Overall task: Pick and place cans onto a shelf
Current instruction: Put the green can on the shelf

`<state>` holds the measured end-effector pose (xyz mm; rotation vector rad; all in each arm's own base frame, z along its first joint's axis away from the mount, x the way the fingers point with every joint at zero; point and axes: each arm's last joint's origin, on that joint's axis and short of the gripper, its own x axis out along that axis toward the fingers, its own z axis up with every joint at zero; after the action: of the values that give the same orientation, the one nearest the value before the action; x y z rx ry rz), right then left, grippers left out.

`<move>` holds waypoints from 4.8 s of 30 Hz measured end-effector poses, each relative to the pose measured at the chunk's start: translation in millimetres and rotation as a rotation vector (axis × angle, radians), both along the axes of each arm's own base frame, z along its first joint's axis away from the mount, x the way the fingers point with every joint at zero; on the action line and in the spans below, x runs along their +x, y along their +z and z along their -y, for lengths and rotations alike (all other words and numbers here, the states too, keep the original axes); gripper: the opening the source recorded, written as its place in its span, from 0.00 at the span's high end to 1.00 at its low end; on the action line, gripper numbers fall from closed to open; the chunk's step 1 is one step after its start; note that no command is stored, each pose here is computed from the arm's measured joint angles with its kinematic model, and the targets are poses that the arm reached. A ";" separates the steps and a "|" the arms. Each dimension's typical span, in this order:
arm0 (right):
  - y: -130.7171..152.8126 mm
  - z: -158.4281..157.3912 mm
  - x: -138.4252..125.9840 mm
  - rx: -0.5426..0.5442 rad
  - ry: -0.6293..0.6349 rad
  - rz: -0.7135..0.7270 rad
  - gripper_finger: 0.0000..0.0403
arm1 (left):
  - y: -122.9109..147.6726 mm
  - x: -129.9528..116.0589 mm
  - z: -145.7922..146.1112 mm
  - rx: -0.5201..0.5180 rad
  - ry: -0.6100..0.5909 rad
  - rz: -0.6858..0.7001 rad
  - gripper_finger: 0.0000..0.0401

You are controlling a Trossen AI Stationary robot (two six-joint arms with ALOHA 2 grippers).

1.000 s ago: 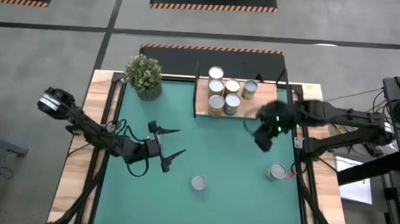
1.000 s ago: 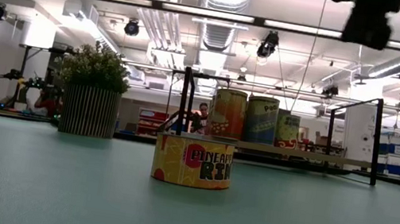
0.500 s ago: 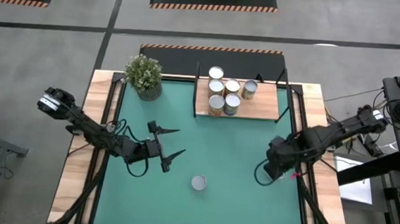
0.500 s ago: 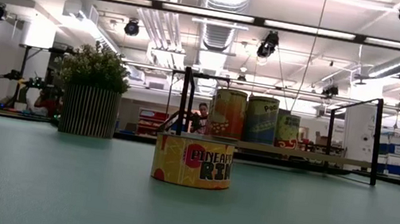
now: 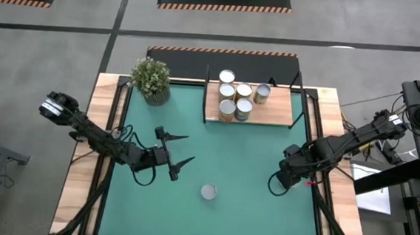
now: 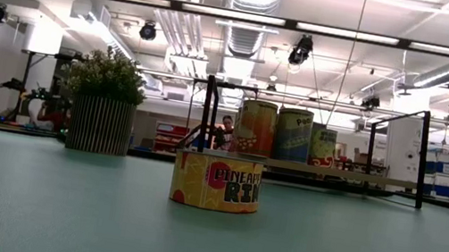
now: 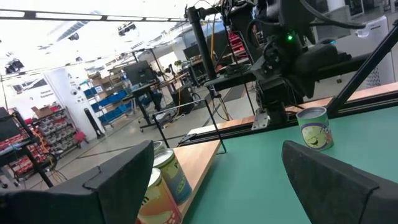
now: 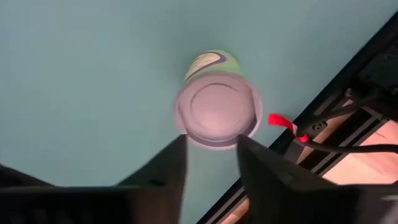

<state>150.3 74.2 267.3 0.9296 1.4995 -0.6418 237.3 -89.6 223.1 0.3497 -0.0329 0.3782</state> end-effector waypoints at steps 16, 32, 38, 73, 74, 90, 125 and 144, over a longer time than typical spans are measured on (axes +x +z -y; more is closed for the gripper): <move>-21.0 -0.4 1.1 -0.003 -0.039 -0.005 0.09 | -0.1 0.2 -0.5 0.010 0.003 -0.005 0.17; -45.6 -0.1 -1.1 0.012 -0.052 -0.028 0.09 | -0.1 0.2 -0.5 0.008 0.004 -0.004 0.17; -48.8 1.0 -2.0 -0.010 -0.065 -0.031 0.09 | -0.1 0.2 -0.5 0.007 0.004 -0.004 0.17; -14.3 33.6 31.0 -0.057 -0.082 0.228 0.28 | -0.1 0.2 -0.6 -0.029 0.000 0.010 0.17; -9.5 38.4 33.7 -0.068 -0.076 0.251 0.29 | -0.1 0.2 -0.6 -0.030 0.000 0.011 0.17; 36.1 131.0 106.8 -0.258 0.231 0.000 0.29 | 0.5 0.4 -0.5 -0.047 -0.002 0.019 0.17; -0.7 241.0 132.3 -0.291 0.276 -0.023 0.28 | 4.5 2.1 0.3 -0.052 -0.002 0.031 0.17; -0.5 242.5 134.3 -0.318 0.293 -0.009 0.19 | 4.4 2.1 0.4 -0.052 -0.002 0.030 0.17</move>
<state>284.7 -168.3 266.9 0.4547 1.4530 -0.6446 239.4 -90.0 227.6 0.2930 -0.0531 0.3816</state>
